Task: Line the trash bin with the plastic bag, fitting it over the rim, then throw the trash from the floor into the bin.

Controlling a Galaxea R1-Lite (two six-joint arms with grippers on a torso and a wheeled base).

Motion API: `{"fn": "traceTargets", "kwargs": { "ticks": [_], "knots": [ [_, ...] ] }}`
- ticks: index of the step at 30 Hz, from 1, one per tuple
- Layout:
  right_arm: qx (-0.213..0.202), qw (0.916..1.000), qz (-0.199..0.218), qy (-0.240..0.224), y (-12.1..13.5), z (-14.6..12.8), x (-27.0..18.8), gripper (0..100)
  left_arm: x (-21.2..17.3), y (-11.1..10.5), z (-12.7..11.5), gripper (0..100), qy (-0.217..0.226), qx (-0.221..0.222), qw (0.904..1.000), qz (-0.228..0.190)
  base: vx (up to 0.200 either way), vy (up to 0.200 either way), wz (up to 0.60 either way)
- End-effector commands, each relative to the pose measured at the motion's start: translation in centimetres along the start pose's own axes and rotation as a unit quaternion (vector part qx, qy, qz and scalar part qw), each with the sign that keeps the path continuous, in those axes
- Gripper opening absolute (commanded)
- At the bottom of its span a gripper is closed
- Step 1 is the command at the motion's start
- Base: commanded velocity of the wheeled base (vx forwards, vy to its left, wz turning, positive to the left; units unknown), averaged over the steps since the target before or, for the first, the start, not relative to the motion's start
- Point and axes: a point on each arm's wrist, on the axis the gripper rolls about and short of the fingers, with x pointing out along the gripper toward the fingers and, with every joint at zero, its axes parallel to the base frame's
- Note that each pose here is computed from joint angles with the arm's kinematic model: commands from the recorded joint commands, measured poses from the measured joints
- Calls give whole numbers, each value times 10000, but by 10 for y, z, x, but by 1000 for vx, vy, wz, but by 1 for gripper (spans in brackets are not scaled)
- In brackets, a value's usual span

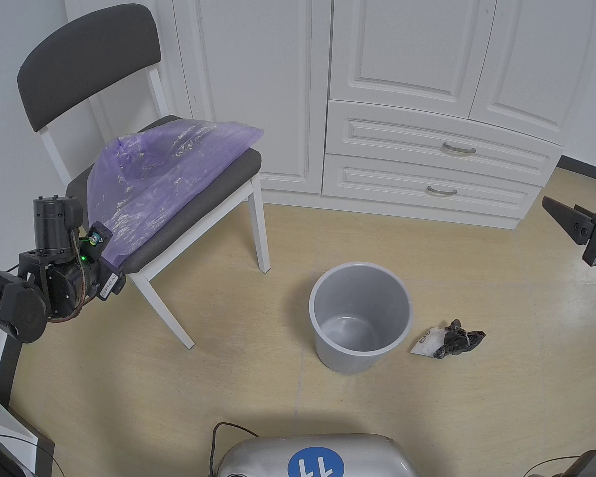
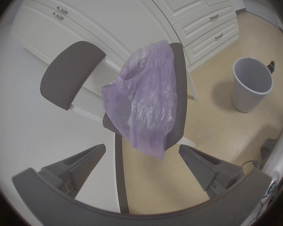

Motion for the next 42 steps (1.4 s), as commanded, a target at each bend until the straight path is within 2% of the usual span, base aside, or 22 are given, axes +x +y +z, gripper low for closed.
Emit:
{"fn": "traceTargets", "kwargs": {
  "ticks": [1, 7, 13, 29, 36, 37, 42],
  "knots": [
    [-1, 10000, -43, -38, -5, 2, 0, 100, 6, -7, 1, 100, 47, 62, 10000, -63, 0, 0, 0],
    [7, 10000, -56, -9, -8, 2, 1, 100, 6, -11, 2, 100, 50, 97, 9999, -88, 0, 0, 0],
    [15, 10000, -59, 6, -8, 1, 2, 100, 14, -11, 1, 100, 280, 98, 9995, 135, 0, 0, 0],
    [17, 9999, -94, -55, -13, 4, 0, 100, 34, 2, 4, 100, 425, -71, 9978, 513, 0, 0, 0],
    [13, 9999, -81, -122, -16, 8, -2, 100, 37, 15, 11, 100, 88, -352, 9952, 906, 0, 0, 0],
    [20, 9999, -79, -130, -16, 8, -2, 100, 35, 23, 14, 100, -78, -489, 9927, 1097, 0, 0, 0],
    [87, 9998, -76, -145, -16, 9, -2, 100, 21, 38, 18, 100, -439, -755, 9860, 1424, 0, 0, 0]
  ]
}}
